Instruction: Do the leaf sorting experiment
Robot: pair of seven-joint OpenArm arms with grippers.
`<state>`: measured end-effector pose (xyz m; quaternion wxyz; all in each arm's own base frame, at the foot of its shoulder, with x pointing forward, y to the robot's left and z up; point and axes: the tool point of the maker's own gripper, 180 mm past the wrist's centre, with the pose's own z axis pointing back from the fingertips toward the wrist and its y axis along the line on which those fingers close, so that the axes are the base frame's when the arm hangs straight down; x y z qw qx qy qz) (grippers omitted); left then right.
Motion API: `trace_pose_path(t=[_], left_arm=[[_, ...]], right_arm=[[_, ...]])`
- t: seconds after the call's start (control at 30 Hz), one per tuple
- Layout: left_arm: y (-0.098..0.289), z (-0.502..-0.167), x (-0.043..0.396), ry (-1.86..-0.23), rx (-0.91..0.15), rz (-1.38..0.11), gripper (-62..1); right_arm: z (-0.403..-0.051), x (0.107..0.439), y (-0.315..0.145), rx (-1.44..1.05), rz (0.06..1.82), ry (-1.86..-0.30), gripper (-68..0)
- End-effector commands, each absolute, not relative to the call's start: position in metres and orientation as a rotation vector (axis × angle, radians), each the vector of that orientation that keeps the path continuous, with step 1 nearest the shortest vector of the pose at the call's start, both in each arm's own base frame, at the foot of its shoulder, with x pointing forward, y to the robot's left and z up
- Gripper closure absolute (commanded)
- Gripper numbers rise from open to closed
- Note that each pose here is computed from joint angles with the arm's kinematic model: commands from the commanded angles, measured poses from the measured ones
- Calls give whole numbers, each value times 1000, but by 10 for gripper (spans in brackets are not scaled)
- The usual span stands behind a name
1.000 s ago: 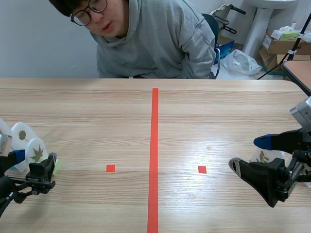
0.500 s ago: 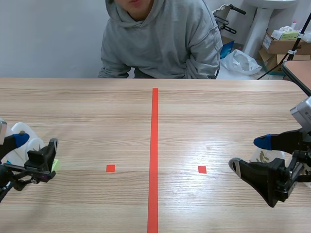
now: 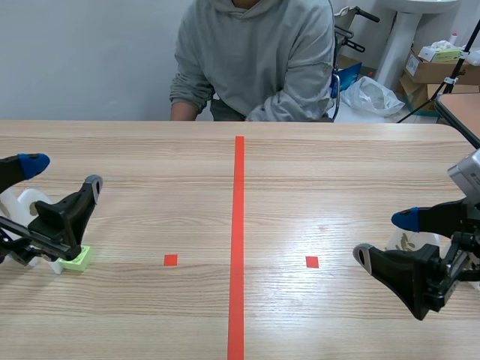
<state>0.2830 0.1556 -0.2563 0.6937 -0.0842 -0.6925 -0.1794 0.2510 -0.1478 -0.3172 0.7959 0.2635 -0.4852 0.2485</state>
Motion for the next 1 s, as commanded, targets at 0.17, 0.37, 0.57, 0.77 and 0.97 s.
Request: trace_pose_path(t=[0.17, 0.37, 0.57, 0.77, 0.97], left_arm=[[133, -244, 273, -1524, -360, -488, -483], [119, -255, 266, -1450, -431, -518, -609], [108, -259, 258, -1399, -471, -552, -623], [101, -258, 250, -1365, -474, -600, -623], [107, -264, 247, -1318, -471, -608, -623]], right_arm=[[-303, 258, -145, 579, 543, -1089, -600], [-302, 260, -148, 571, 541, -1095, -611], [-291, 267, -159, 533, 545, -1125, -611], [-291, 266, -167, 458, 654, -1078, -679], [-289, 269, -177, 414, 686, -1070, -679]])
